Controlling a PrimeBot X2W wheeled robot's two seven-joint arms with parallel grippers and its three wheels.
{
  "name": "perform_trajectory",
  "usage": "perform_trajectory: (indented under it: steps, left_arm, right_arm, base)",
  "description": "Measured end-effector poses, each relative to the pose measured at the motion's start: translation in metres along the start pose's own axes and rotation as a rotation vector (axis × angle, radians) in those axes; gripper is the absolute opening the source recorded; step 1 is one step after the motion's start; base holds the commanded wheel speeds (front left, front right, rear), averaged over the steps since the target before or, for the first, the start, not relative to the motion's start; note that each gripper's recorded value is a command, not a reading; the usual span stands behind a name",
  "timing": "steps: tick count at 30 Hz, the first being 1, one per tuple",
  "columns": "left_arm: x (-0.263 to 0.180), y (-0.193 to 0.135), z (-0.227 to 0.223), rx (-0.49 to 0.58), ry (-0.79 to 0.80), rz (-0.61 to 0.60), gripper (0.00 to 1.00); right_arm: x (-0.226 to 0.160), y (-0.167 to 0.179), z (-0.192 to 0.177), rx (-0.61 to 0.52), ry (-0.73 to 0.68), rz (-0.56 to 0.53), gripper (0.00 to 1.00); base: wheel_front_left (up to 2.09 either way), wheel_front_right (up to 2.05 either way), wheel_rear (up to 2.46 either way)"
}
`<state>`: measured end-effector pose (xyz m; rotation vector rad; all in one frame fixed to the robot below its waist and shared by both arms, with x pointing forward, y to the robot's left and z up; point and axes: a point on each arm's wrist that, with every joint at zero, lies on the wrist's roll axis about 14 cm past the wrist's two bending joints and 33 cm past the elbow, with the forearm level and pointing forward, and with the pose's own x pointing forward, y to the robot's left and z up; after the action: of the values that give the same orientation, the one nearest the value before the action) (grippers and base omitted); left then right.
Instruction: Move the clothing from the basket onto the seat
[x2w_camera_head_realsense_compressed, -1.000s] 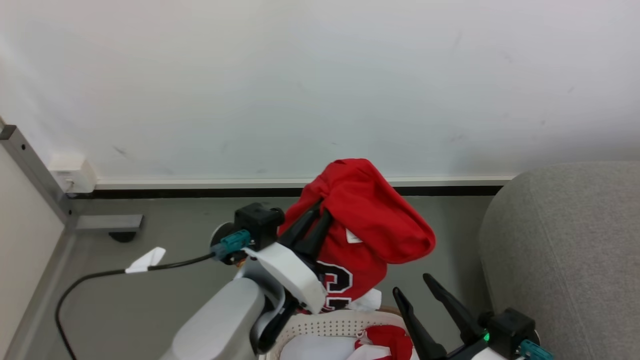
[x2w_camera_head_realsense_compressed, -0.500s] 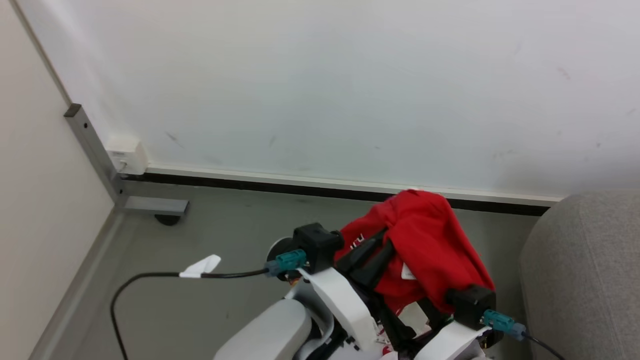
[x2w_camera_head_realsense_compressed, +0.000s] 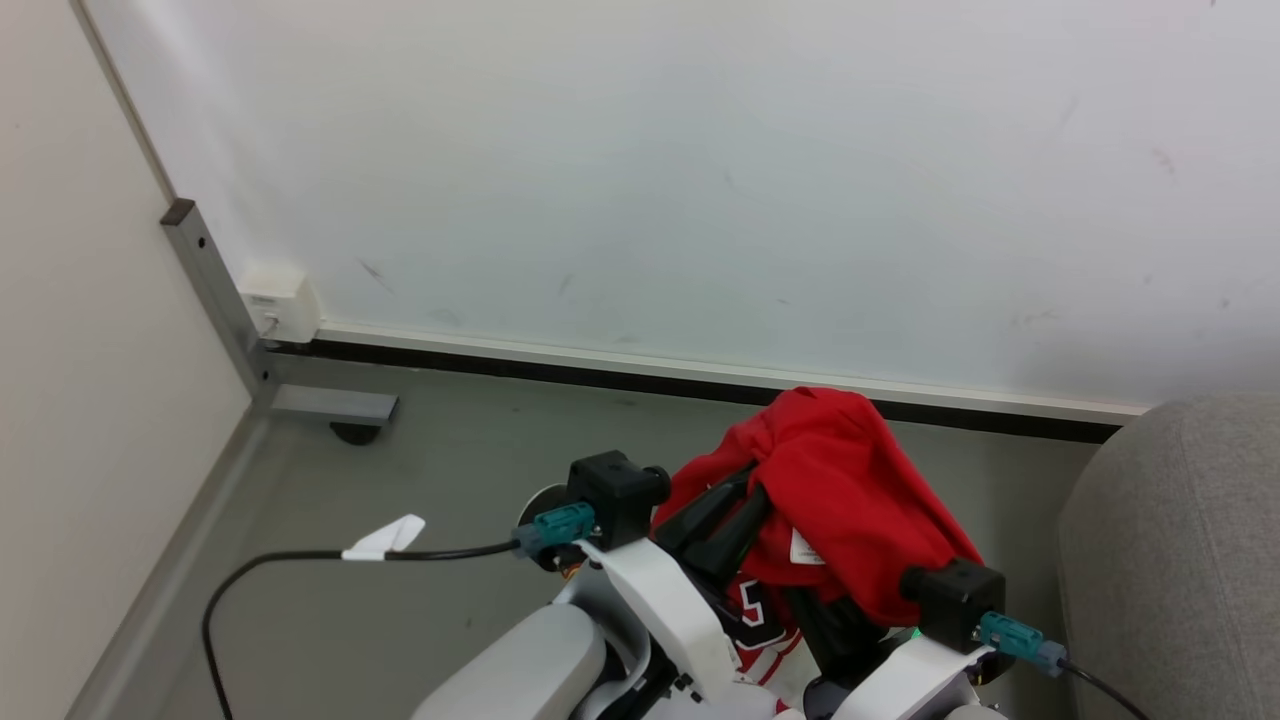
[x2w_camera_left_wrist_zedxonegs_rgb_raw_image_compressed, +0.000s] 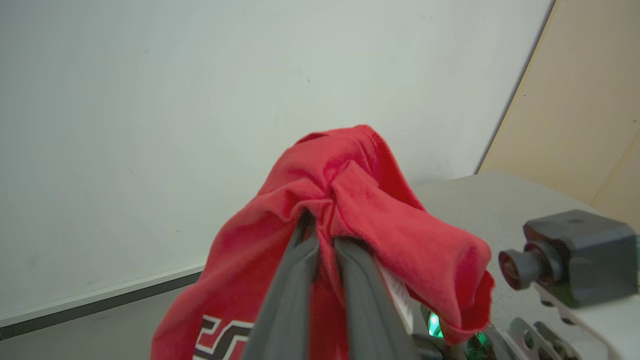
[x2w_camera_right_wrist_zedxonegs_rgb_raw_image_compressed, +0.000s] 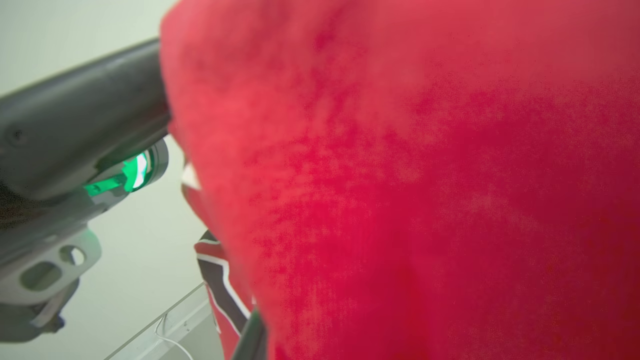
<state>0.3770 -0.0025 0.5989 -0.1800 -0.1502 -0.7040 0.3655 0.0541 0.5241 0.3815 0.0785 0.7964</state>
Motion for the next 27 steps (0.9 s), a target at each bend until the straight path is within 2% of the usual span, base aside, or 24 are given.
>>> perform_trajectory:
  steps: [6, 7, 8, 9, 10, 19, 27]
  left_arm:
    - [0.003, 0.008, -0.004, -0.015, 0.007, 0.025, 0.0]
    - [0.003, 0.011, -0.007, -0.016, 0.014, 0.034, 0.05]
    - [0.002, 0.013, -0.011, -0.017, 0.026, 0.04, 0.3]
    - [0.002, 0.013, -0.015, -0.019, 0.04, 0.041, 0.86]
    - [0.001, 0.011, -0.021, -0.02, 0.058, 0.033, 1.0]
    - [0.005, -0.024, -0.042, -0.049, 0.095, -0.091, 1.0]
    - [0.021, -0.059, -0.043, -0.049, 0.07, -0.224, 1.0]
  right_arm:
    - [-0.004, -0.005, 0.005, 0.006, -0.019, -0.016, 0.0]
    - [-0.004, -0.005, 0.007, 0.009, -0.028, -0.019, 0.0]
    - [-0.005, -0.006, 0.01, 0.012, -0.039, -0.021, 0.0]
    - [-0.006, -0.006, 0.014, 0.012, -0.051, -0.022, 0.0]
    - [-0.008, -0.008, 0.016, 0.013, -0.062, -0.029, 0.0]
    - [-0.041, -0.057, 0.05, -0.036, -0.161, -0.179, 0.0]
    - [-0.093, -0.105, 0.095, -0.098, -0.287, -0.352, 0.0]
  base:
    - [0.0, 0.0, 0.0]
    - [0.0, 0.0, 0.0]
    - [0.0, 0.0, 0.0]
    - [0.0, 0.0, 0.0]
    - [0.0, 0.0, 0.0]
    - [0.0, 0.0, 0.0]
    - [0.0, 0.0, 0.0]
